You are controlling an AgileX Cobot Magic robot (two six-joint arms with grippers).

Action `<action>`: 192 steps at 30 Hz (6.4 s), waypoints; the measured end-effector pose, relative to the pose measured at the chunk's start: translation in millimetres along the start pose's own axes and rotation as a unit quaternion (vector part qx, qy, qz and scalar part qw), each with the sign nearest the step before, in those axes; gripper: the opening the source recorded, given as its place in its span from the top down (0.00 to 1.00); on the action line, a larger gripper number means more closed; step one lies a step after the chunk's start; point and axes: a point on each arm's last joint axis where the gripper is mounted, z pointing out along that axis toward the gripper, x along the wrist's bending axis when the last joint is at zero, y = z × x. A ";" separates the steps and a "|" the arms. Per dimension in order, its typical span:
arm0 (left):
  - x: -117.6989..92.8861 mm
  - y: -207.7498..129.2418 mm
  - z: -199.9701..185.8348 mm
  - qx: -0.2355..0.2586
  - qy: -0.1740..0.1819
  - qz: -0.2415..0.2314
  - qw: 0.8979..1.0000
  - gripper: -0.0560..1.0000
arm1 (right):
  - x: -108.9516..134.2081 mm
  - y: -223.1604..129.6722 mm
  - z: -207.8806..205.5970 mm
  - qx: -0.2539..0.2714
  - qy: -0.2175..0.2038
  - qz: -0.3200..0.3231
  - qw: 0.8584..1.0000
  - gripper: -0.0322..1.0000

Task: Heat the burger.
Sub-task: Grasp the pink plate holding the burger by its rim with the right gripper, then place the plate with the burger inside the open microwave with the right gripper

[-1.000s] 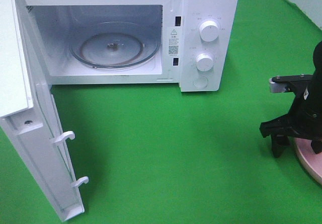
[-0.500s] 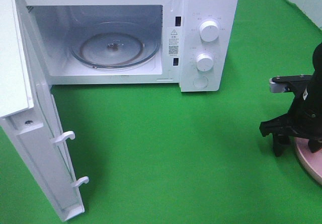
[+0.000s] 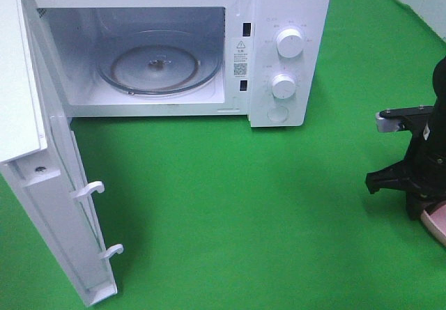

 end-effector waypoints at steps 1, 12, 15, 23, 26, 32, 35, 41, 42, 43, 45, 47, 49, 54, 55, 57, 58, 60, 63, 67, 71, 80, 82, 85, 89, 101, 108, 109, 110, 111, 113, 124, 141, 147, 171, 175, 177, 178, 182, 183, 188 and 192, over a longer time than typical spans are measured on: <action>0.0 0.0 0.0 0.000 0.000 0.000 1.000 0.01 | -0.3 0.0 -1.9 -0.003 0.000 0.001 1.000 0.86; 0.0 0.0 0.0 0.000 0.000 0.000 1.000 0.01 | -1.4 -8.3 -17.8 -0.005 -0.032 -0.011 0.999 0.95; 0.0 0.0 0.0 0.000 0.000 0.000 1.000 0.01 | 0.2 -9.5 -21.3 -0.007 -0.045 -0.011 0.999 0.95; 0.0 0.0 0.0 0.000 0.000 0.000 1.000 0.01 | 9.1 -18.4 -21.0 -0.005 -0.083 -0.024 0.996 0.95; 0.0 0.0 0.0 0.000 0.000 0.000 1.000 0.01 | 13.0 -26.5 -18.6 -0.003 -0.101 -0.029 0.994 0.95; 0.0 0.0 0.0 0.000 0.000 0.000 1.000 0.01 | 17.6 -35.6 -24.9 -0.011 -0.119 -0.030 0.992 0.95; 0.0 0.0 0.0 0.000 0.000 0.000 1.000 0.01 | 21.1 -39.2 -34.5 -0.027 -0.130 -0.035 0.991 0.94; 0.0 0.0 0.0 0.000 0.000 0.000 1.000 0.01 | 25.9 -43.2 -42.2 -0.032 -0.146 -0.050 0.987 0.94; 0.0 0.0 0.0 0.000 0.000 0.000 1.000 0.01 | 29.0 -45.4 -44.3 -0.033 -0.150 -0.052 0.987 0.94; 0.0 0.0 0.0 0.000 0.000 0.000 1.000 0.01 | 31.9 -48.3 -45.7 -0.035 -0.151 -0.056 0.986 0.94; 0.0 0.0 0.0 0.000 0.000 0.000 1.000 0.01 | 35.2 -52.8 -47.2 -0.037 -0.152 -0.062 0.986 0.94; 0.0 0.0 0.0 0.000 0.000 0.000 1.000 0.01 | 36.1 -55.0 -48.6 -0.039 -0.152 -0.064 0.985 0.94; 0.0 0.0 0.0 0.000 0.000 0.000 1.000 0.01 | 39.5 -60.3 -50.5 -0.044 -0.152 -0.071 0.985 0.94; 0.0 0.0 0.0 0.000 0.000 0.000 1.000 0.01 | 48.3 -73.6 -53.0 -0.051 -0.154 -0.097 0.982 0.94; 0.0 0.0 0.0 0.000 0.000 0.000 1.000 0.01 | 48.3 -73.6 -53.0 -0.051 -0.154 -0.097 0.982 0.94; 0.0 0.0 0.0 0.000 0.000 0.000 1.000 0.01 | 50.8 -78.7 -52.6 -0.052 -0.155 -0.106 0.981 0.94; 0.0 0.0 0.0 0.000 0.000 0.000 1.000 0.01 | 52.3 -81.3 -52.6 -0.053 -0.155 -0.111 0.980 0.94; 0.0 0.0 0.0 0.000 0.000 0.000 1.000 0.01 | 55.0 -86.2 -53.1 -0.057 -0.155 -0.119 0.979 0.94; 0.0 0.0 0.0 0.000 0.000 0.000 1.000 0.01 | 59.0 -96.1 -52.7 -0.061 -0.157 -0.133 0.977 0.94; 0.0 0.0 0.0 0.000 0.000 0.000 1.000 0.01 | 63.4 -104.0 -52.5 -0.065 -0.158 -0.153 0.973 0.94; 0.0 0.0 0.0 0.000 0.000 0.000 1.000 0.01 | 67.8 -108.5 -55.2 -0.075 -0.156 -0.167 0.971 0.93; 0.0 0.0 0.0 0.000 0.000 0.000 1.000 0.01 | 80.8 -120.7 -65.7 -0.100 -0.163 -0.211 0.958 0.93; 0.0 0.0 0.0 0.000 0.000 0.000 1.000 0.01 | 83.8 -124.9 -66.9 -0.103 -0.166 -0.223 0.955 0.93; 0.0 0.0 0.0 0.000 0.000 0.000 1.000 0.01 | 91.0 -131.2 -68.9 -0.110 -0.169 -0.247 0.948 0.93; 0.0 0.0 0.0 0.000 0.000 0.000 1.000 0.01 | 97.7 -136.4 -70.2 -0.116 -0.172 -0.270 0.940 0.93; 0.0 0.0 0.0 0.000 0.000 0.000 1.000 0.01 | 115.8 -152.0 -75.8 -0.152 -0.200 -0.353 0.901 0.92; 0.0 0.0 0.0 0.000 0.000 0.000 1.000 0.01 | 120.0 -155.7 -77.8 -0.165 -0.212 -0.376 0.887 0.92; 0.0 0.0 0.0 0.000 0.000 0.000 1.000 0.01 | 121.3 -156.6 -78.3 -0.170 -0.213 -0.382 0.883 0.92; 0.0 0.0 0.0 0.000 0.000 0.000 1.000 0.01 | 121.3 -156.6 -78.3 -0.170 -0.213 -0.382 0.883 0.92; 0.0 0.0 0.0 0.000 0.000 0.000 1.000 0.01 | 121.4 -156.0 -78.7 -0.173 -0.216 -0.385 0.881 0.92; 0.0 0.0 0.0 0.000 0.000 0.000 1.000 0.01 | 121.3 -155.4 -79.1 -0.175 -0.218 -0.387 0.878 0.92; 0.0 0.0 0.0 0.000 0.000 0.000 1.000 0.01 | 123.3 -151.5 -80.7 -0.192 -0.226 -0.421 0.857 0.92; 0.0 0.0 0.0 0.000 0.000 0.000 1.000 0.01 | 139.0 -148.8 -79.8 -0.216 -0.191 -0.563 0.775 0.92; 0.0 0.0 0.0 0.000 0.000 0.000 1.000 0.01 | 143.6 -148.9 -79.6 -0.215 -0.188 -0.628 0.724 0.92; 0.0 0.0 0.0 0.000 0.000 0.000 1.000 0.01 | 157.3 -139.0 -81.3 -0.264 -0.162 -0.746 0.590 0.92; 0.0 0.0 0.0 0.000 0.000 0.000 1.000 0.01 | 151.6 -130.1 -80.4 -0.263 -0.160 -0.746 0.590 0.92; 0.0 0.0 0.0 0.000 0.000 0.000 1.000 0.01 | 146.9 -123.9 -79.6 -0.262 -0.158 -0.746 0.591 0.92; 0.0 0.0 0.0 0.000 0.000 0.000 1.000 0.01 | 144.2 -119.1 -79.0 -0.264 -0.151 -0.751 0.586 0.92; 0.0 0.0 0.0 0.000 0.000 0.000 1.000 0.01 | 141.2 -109.8 -79.0 -0.284 -0.138 -0.764 0.563 0.92; 0.0 0.0 0.0 0.000 0.000 0.000 1.000 0.01 | 139.8 -107.7 -78.7 -0.286 -0.136 -0.766 0.559 0.92; 0.0 0.0 0.0 0.000 0.000 0.000 1.000 0.01 | 131.6 -96.5 -78.4 -0.297 -0.138 -0.790 0.519 0.92; 0.0 0.0 0.0 0.000 0.000 0.000 1.000 0.01 | 124.6 -90.8 -77.0 -0.296 -0.135 -0.799 0.505 0.92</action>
